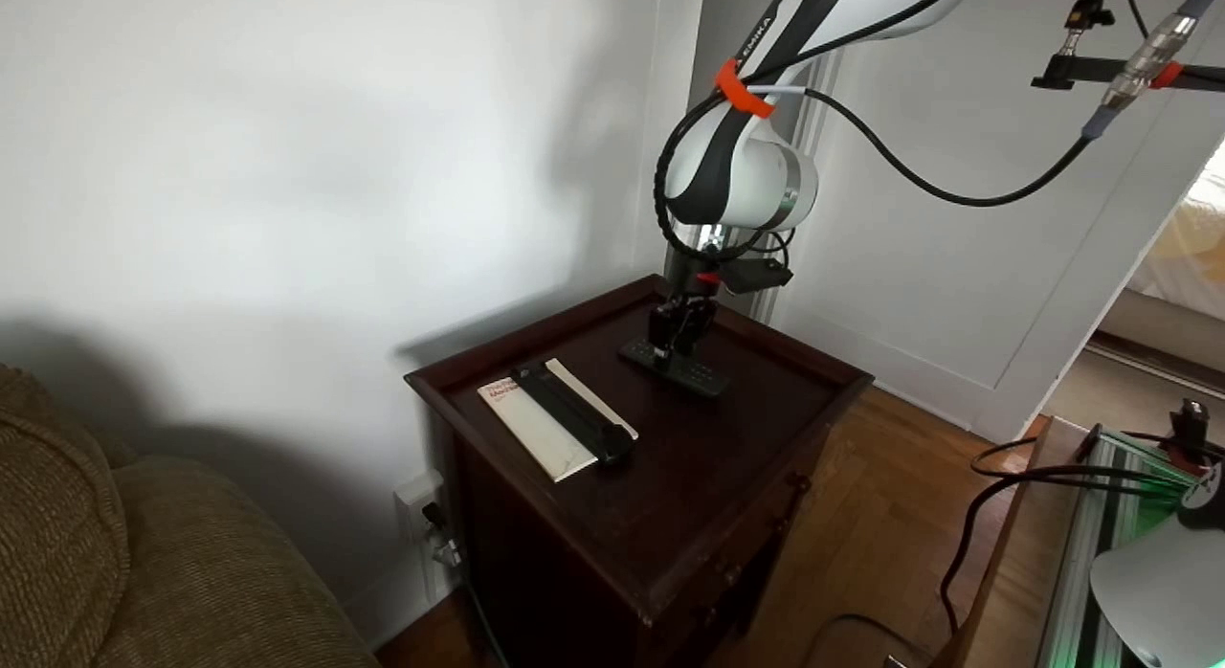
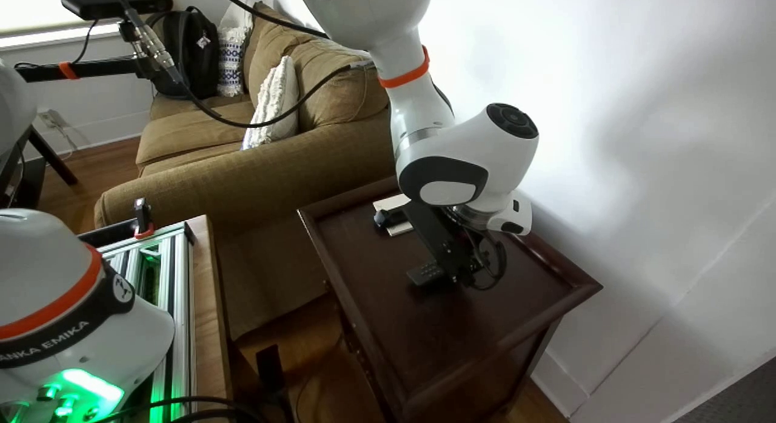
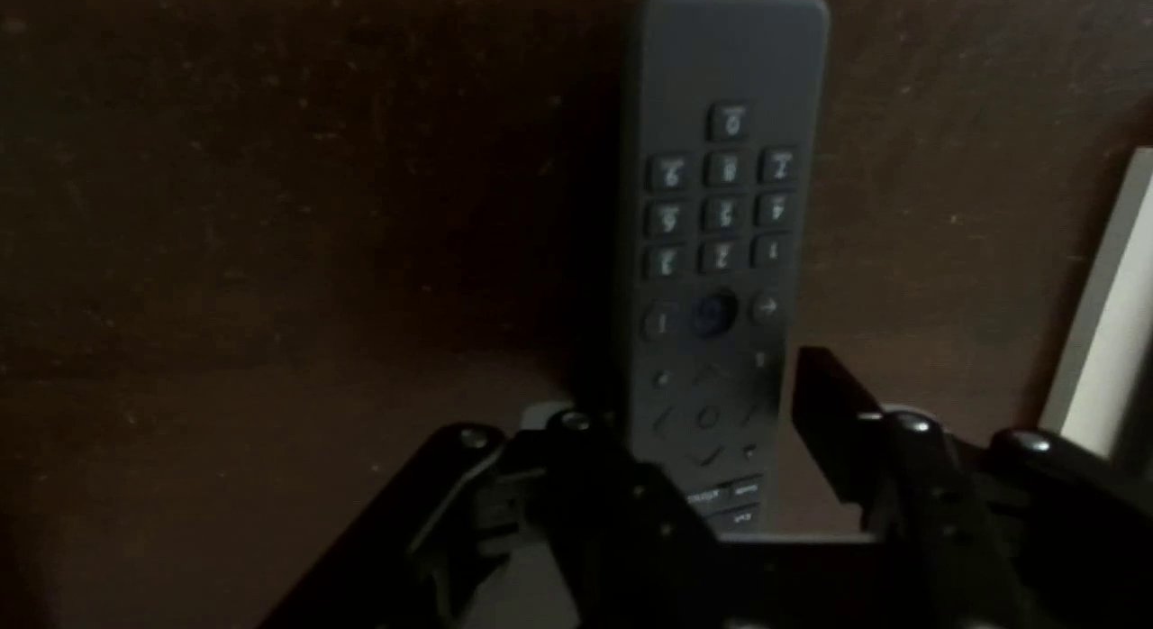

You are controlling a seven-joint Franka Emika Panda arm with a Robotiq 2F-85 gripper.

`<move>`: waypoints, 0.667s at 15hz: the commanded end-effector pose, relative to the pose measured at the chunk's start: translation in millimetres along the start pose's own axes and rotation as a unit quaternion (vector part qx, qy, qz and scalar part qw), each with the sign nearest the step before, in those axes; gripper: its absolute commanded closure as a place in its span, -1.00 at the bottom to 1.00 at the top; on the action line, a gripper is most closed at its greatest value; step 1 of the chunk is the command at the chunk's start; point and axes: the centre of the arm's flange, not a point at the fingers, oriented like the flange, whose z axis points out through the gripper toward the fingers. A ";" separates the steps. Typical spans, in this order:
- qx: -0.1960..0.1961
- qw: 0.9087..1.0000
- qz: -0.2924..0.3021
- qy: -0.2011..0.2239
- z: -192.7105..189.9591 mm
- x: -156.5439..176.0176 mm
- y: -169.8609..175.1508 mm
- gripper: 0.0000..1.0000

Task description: Flip the grey remote control over

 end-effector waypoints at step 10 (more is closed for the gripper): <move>0.040 0.999 -0.010 -0.014 3.5 -18.1 32.6 -1.00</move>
